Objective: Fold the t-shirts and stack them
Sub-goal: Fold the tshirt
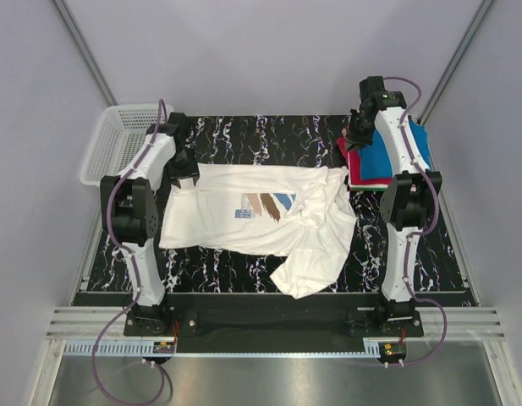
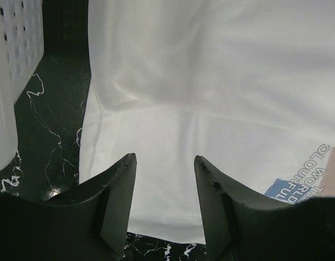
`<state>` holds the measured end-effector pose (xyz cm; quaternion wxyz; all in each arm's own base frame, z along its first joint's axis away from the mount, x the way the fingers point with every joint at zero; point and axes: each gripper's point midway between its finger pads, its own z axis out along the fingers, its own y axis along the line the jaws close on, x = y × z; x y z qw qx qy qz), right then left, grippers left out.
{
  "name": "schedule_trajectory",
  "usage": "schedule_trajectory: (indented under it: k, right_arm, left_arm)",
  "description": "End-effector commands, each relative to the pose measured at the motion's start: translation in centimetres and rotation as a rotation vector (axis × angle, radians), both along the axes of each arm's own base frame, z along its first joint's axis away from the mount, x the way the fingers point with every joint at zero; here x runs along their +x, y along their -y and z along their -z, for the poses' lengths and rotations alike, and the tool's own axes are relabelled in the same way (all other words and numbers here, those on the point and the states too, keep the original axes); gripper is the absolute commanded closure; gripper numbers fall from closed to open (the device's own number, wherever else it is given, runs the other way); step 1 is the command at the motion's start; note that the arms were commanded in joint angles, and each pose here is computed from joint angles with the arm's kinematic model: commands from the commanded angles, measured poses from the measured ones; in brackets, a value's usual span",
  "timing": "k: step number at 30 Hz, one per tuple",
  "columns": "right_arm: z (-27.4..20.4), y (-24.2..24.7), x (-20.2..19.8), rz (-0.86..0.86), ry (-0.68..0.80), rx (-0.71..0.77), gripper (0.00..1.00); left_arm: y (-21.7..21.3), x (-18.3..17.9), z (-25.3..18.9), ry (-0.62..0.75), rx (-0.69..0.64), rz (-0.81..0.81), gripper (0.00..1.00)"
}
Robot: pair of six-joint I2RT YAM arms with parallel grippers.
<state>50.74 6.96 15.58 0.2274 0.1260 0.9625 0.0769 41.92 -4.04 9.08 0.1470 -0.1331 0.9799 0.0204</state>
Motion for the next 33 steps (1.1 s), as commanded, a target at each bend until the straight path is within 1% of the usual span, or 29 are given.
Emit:
schedule_trajectory:
  k: [1,2,3,4,5,7,9,10,12,15,16,18,20,22,24,25,27,28,29,30,31,33]
  right_arm:
    - [-2.7,-1.6,-3.9,-0.068,0.0,0.053,0.81]
    - [-2.2,-1.5,-5.7,-0.071,-0.028,0.058,0.8]
    - [-2.1,-1.6,-6.5,-0.072,-0.032,0.064,0.8]
    - [-2.1,-1.9,-7.2,-0.078,-0.038,0.077,0.79]
    - [-2.0,-1.8,-8.8,-0.073,-0.062,0.084,0.79]
    - [-1.7,-2.2,-10.2,-0.082,-0.081,0.089,0.79]
    - [-1.4,-2.6,-11.7,-0.087,-0.096,0.099,0.8]
    - [-1.6,-2.9,-11.8,-0.095,-0.076,0.094,0.8]
    - [-0.9,-3.0,-12.2,-0.09,-0.086,0.09,0.8]
    - [-0.4,-3.6,-11.8,-0.098,-0.107,0.109,0.8]
    - [0.7,-3.7,-11.6,-0.1,-0.142,0.106,0.8]
    - [1.7,-4.1,-11.3,-0.112,-0.162,0.087,0.8]
    - [4.0,-4.3,-10.9,-0.116,-0.193,0.075,0.82]
    - [5.2,-4.5,-9.9,-0.119,-0.192,0.071,0.83]
    - [4.5,-4.9,-8.6,-0.117,-0.161,0.083,0.82]
    - [3.6,-5.1,-7.2,-0.117,-0.124,0.087,0.82]
    - [2.4,-5.3,-6.0,-0.121,-0.096,0.087,0.82]
    - [1.3,-5.5,-4.3,-0.125,-0.054,0.087,0.82]
    - [1.0,-5.5,-3.6,-0.134,-0.047,0.079,0.82]
    - [0.9,-5.4,-3.6,-0.132,-0.071,0.071,0.82]
    - [0.8,-5.6,-2.5,-0.123,-0.051,0.083,0.82]
    - [1.0,-5.9,-2.0,-0.119,-0.054,0.098,0.82]
  left_arm:
    - [-0.1,-2.8,-1.2,0.028,-0.016,0.006,0.48]
    - [0.0,-3.4,-1.2,0.024,-0.019,0.007,0.48]
    - [-0.1,-4.1,-2.1,0.044,-0.019,0.006,0.47]
    - [-0.2,-5.4,-1.5,0.016,-0.017,0.011,0.46]
    - [-0.3,-5.9,-1.6,0.022,-0.015,0.015,0.46]
    - [-0.3,-6.7,-2.3,0.052,-0.024,0.015,0.43]
    - [0.1,-6.5,-2.7,0.078,-0.04,0.023,0.42]
    - [0.2,-6.5,-2.7,0.08,-0.039,0.024,0.42]
    - [0.2,-6.5,-2.3,0.067,-0.038,0.032,0.42]
    - [0.7,-6.6,-2.0,0.042,-0.054,0.047,0.42]
    - [0.8,-6.7,-1.9,0.034,-0.053,0.051,0.42]
    - [0.9,-7.1,-1.1,0.007,-0.045,0.053,0.43]
    - [0.1,-7.5,0.0,-0.019,0.008,0.037,0.43]
    - [-0.2,-6.9,0.4,-0.009,0.025,0.034,0.43]
    - [-0.3,-5.9,0.3,0.003,0.04,0.019,0.43]
    - [-0.2,-4.5,-0.8,0.043,0.035,0.009,0.43]
    - [0.1,-3.1,-1.2,0.051,0.025,0.002,0.43]
    - [0.3,-1.7,-2.3,0.089,0.022,-0.001,0.43]
    - [0.2,-1.4,-2.5,0.08,0.029,-0.002,0.43]
    - [0.2,-0.9,-2.6,0.08,0.037,0.002,0.43]
    - [-0.2,0.0,-2.4,0.081,0.06,-0.004,0.44]
    - [-0.5,0.4,-2.1,0.073,0.08,-0.005,0.44]
